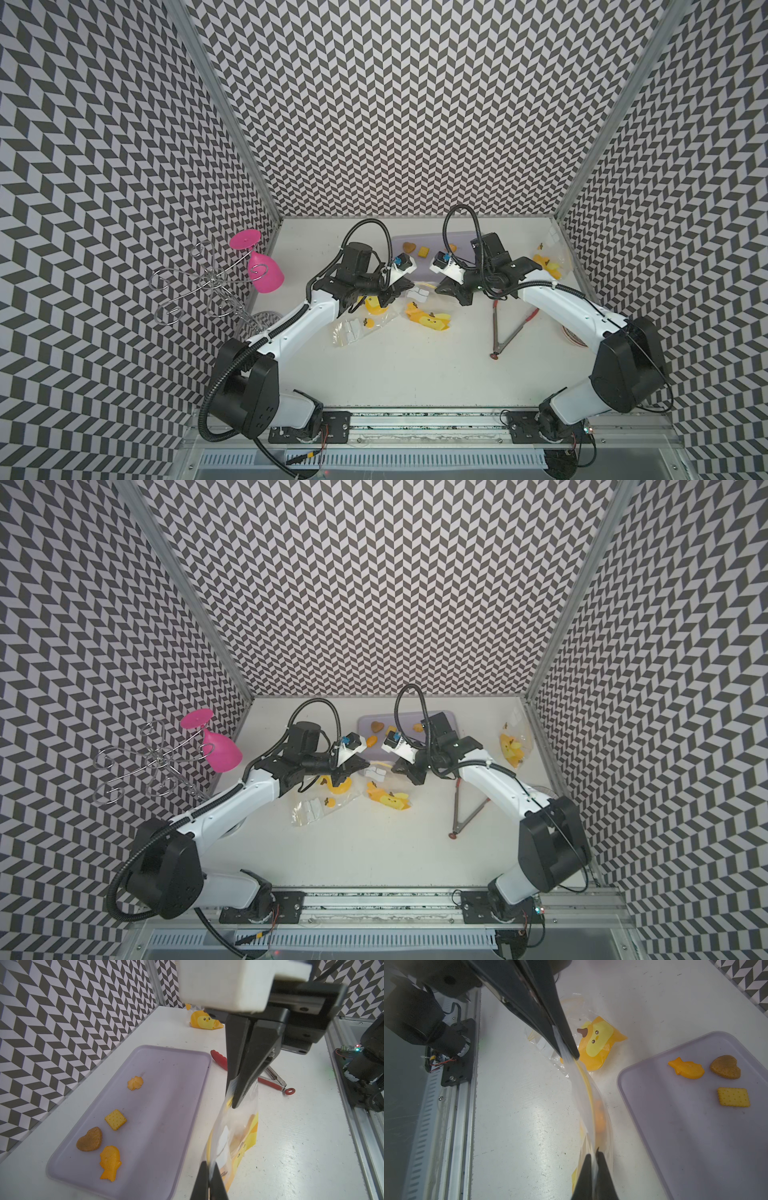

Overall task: Put the cookies into a resealable bag to prevent moisture
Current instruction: Close the ziploc bag at the center of the board.

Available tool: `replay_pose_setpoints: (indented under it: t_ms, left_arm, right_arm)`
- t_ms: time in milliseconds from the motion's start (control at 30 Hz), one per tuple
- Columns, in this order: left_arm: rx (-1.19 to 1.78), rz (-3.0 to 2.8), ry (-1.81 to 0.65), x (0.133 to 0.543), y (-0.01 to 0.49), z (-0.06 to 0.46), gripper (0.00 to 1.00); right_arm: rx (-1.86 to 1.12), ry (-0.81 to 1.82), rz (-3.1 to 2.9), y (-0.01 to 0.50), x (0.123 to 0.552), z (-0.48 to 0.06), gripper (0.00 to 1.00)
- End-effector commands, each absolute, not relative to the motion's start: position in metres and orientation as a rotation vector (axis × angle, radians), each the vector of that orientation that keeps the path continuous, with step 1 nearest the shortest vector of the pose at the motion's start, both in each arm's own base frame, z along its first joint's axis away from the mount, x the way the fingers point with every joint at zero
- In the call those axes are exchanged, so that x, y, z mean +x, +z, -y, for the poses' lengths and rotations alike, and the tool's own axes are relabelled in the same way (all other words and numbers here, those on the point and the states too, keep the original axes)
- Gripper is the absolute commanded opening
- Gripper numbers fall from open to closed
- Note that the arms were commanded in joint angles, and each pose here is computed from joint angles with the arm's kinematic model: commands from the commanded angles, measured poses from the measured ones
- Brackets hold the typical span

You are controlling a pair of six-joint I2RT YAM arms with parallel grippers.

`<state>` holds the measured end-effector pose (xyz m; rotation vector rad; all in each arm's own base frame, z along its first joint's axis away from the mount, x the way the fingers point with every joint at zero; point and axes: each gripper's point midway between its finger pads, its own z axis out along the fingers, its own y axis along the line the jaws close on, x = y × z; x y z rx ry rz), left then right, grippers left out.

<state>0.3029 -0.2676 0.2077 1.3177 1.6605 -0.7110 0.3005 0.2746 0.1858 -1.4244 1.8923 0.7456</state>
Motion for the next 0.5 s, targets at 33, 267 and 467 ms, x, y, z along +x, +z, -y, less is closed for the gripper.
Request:
replay_pose_setpoints:
  t_ms: [33,267,467]
  left_arm:
    - [1.348,-1.589,-0.727,0.297,0.226,0.27,0.0]
    - [1.352,-1.584,-0.734,0.295,0.228,0.271,0.0]
    - [1.355,-1.578,-0.735,0.294,0.23,0.271,0.0]
  right_arm:
    - [-1.436,0.775,-1.798,0.194,0.301,-0.29,0.03]
    - [-1.437,0.807,-1.745,0.202,0.299,-0.303,0.01]
    - [-1.456,0.797,-1.748,0.198,0.301,-0.312,0.12]
